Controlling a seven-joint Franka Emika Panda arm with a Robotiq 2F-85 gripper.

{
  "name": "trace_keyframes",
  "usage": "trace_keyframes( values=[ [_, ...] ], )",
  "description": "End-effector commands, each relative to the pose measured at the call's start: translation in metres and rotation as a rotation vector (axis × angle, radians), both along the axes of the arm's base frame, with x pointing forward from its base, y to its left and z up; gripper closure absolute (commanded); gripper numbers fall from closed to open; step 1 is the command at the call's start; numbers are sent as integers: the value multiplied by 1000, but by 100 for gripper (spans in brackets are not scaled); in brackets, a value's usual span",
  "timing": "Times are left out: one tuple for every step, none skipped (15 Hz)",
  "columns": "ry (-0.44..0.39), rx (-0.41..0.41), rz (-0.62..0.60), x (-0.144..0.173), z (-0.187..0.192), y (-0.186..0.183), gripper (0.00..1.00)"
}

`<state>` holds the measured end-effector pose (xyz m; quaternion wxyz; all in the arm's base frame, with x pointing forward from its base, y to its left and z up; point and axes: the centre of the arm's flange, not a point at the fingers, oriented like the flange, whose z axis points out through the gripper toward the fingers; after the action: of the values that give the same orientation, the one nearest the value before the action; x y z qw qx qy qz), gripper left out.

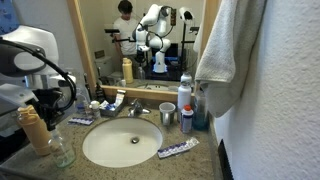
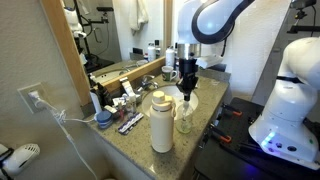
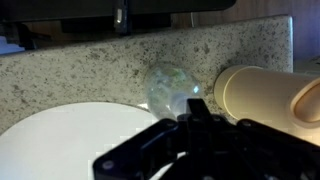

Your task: Press the top of the clear bottle

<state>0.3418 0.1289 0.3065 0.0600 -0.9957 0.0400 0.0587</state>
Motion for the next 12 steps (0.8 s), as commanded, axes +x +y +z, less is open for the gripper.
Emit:
trace_keyframes(
  values=[
    [95, -7, 12, -8, -48, -4, 100],
    [94, -14, 13, -7, -47, -4, 100],
    [92, -17, 15, -6, -44, -3, 100],
    [91, -21, 17, -6, -42, -3, 100],
    [90, -27, 18, -5, -39, -3, 100],
    [88, -28, 20, -4, -38, -3, 100],
    [89, -30, 22, -4, -36, -3, 100],
    [89, -29, 26, -4, -34, -2, 100],
    [87, -32, 26, -3, -32, -2, 100],
    [85, -34, 28, -3, -31, -2, 100],
    [83, -30, 32, -2, -30, -1, 100],
    [82, -33, 33, -1, -28, -1, 100]
  ],
)
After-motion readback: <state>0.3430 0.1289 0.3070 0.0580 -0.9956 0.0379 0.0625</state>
